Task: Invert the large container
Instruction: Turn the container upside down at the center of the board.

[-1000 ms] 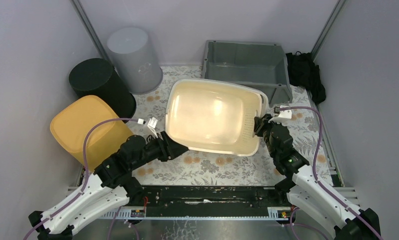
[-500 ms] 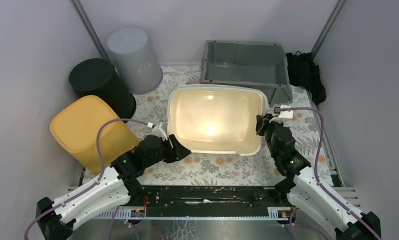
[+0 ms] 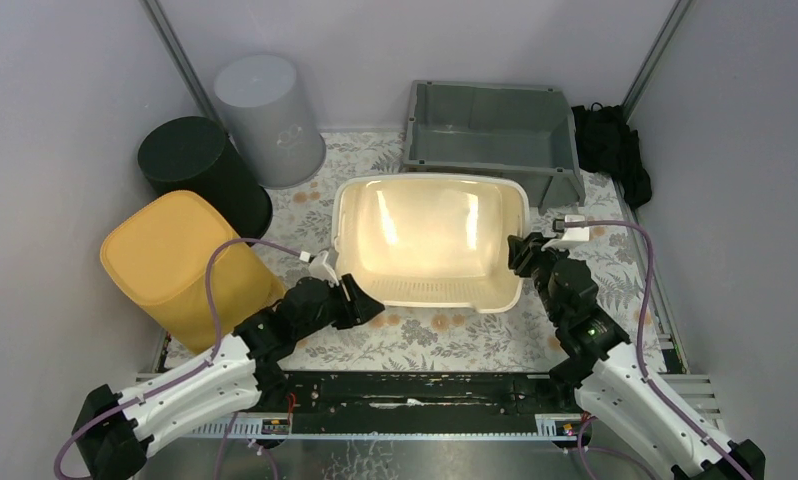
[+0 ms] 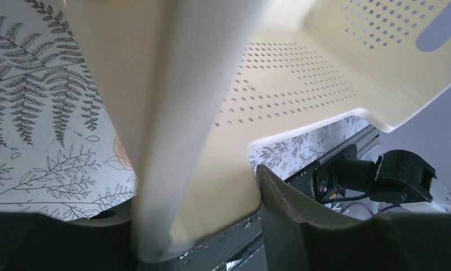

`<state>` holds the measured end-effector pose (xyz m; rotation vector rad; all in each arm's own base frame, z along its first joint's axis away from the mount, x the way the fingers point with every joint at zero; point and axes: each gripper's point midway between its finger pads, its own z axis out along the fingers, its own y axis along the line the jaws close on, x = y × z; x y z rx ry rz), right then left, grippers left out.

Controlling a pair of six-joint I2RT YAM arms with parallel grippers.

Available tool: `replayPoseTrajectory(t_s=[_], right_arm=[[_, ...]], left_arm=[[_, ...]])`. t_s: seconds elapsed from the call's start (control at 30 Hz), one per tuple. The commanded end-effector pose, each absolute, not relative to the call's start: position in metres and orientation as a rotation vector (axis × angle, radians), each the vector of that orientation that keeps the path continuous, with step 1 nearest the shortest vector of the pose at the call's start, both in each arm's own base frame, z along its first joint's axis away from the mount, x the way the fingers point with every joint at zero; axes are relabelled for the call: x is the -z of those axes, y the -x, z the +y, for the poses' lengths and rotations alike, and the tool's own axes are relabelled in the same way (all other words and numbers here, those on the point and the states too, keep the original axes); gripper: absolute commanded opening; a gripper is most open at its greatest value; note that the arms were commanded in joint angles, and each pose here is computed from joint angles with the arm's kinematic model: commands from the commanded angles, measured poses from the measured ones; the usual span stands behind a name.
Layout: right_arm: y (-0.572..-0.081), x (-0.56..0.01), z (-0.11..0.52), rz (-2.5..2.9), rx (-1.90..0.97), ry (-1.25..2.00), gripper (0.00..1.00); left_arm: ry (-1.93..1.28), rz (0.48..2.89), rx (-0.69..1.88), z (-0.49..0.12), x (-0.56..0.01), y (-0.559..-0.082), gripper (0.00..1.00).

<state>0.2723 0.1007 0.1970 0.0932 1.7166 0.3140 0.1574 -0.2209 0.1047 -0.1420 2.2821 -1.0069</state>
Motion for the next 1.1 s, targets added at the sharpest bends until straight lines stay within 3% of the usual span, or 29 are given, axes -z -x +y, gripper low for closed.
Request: replayPoseTrajectory(t_s=[0.0,0.43,0.73,0.9,0.93,1.07], right_arm=[[-0.264,-0.201,0.113,1.753,-0.410,-0.107,0.45],[-0.237,-0.173,0.115,1.917,-0.485,-0.158,0.49],[-0.211,-0.163,0.132,2.007,-0.664,-0.192,0.62],[-0.199,-0.158,0.142,2.051,-0.740,-0.171,0.64],[-0.197,-0.154,0.141,2.066,-0.732,-0.171,0.60],[-0.196,-0.134,0.130,2.121,-0.646,-0.186,0.22]], left_arm=[[0.159,2.355,0.909,-0.210,-0.072,-0.154,0.53],[0.155,2.389,0.898,-0.208,-0.057,-0.149,0.53],[0.147,2.414,0.890,-0.209,-0.049,-0.147,0.54],[0.143,2.425,0.885,-0.209,-0.043,-0.147,0.54],[0.142,2.428,0.885,-0.210,-0.042,-0.147,0.54],[0.135,2.421,0.897,-0.214,-0.046,-0.149,0.54]])
